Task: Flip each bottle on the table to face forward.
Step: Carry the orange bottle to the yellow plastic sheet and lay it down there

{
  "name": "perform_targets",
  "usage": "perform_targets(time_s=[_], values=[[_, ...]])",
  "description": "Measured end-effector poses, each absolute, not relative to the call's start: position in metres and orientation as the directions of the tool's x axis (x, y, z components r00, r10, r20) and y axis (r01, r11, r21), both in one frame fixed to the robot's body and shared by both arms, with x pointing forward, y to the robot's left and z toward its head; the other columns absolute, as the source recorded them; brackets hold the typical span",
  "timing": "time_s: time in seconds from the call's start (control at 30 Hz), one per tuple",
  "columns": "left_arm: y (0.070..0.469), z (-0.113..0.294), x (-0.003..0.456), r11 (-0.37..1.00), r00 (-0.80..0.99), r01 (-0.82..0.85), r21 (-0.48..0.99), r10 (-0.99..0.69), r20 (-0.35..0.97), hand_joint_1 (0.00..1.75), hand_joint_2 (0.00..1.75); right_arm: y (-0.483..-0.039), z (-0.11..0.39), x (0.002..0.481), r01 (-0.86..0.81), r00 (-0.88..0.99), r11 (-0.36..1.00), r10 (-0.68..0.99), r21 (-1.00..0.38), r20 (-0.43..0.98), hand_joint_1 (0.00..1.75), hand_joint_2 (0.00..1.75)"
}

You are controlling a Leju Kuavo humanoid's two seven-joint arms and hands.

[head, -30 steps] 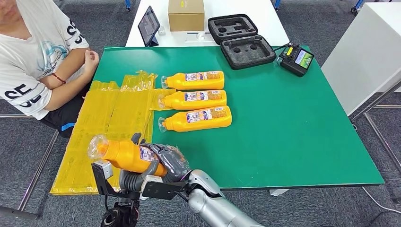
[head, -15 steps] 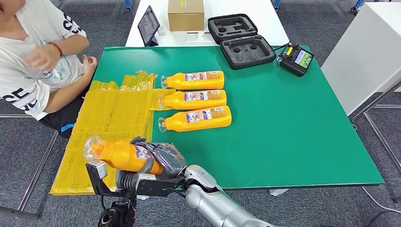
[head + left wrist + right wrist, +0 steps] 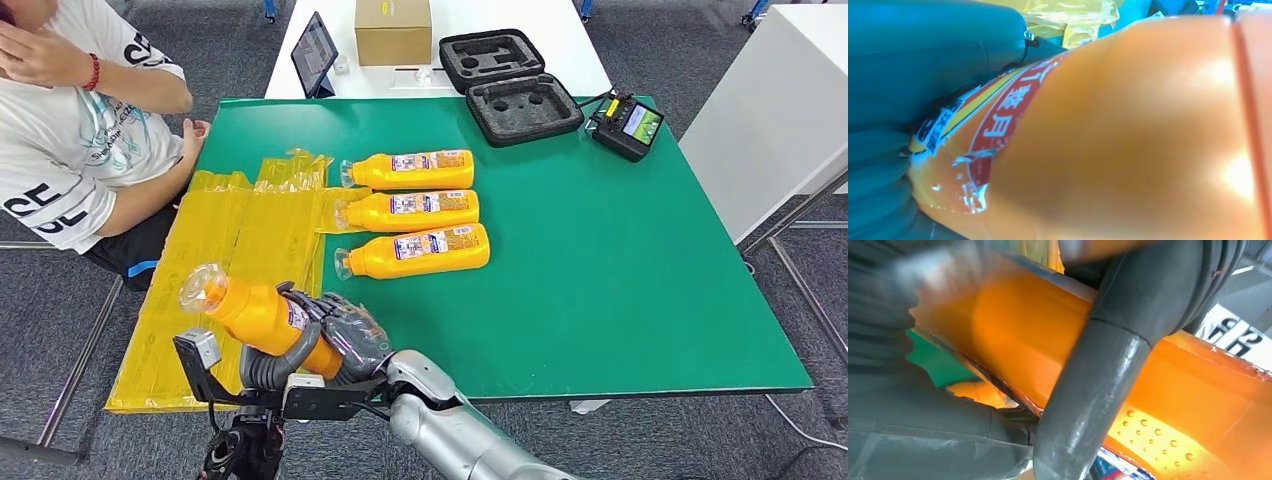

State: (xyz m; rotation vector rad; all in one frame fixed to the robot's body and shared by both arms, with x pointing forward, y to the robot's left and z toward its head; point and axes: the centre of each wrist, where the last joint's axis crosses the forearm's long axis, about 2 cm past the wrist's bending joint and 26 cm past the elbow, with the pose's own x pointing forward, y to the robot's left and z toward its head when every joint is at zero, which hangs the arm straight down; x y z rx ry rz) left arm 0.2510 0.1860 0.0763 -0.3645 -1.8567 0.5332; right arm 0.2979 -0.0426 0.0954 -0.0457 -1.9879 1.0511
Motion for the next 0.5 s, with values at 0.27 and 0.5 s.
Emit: perform_targets(time_s=[0.27, 0.5], values=[[0.182, 0.089, 0.258, 0.824, -0.382, -0.017, -0.566, 0.518, 0.765, 1.75, 1.75, -0.048, 0.104, 0.289, -0.034, -0.690, 0.686, 0.509, -0.727, 0.514, 0.00, 0.00], [0.189, 0.096, 0.259, 0.809, -0.428, -0.097, -0.579, 0.492, 0.759, 1.75, 1.75, -0.072, 0.125, 0.275, 0.176, -0.781, 0.759, 0.496, -0.627, 0.380, 0.00, 0.00]])
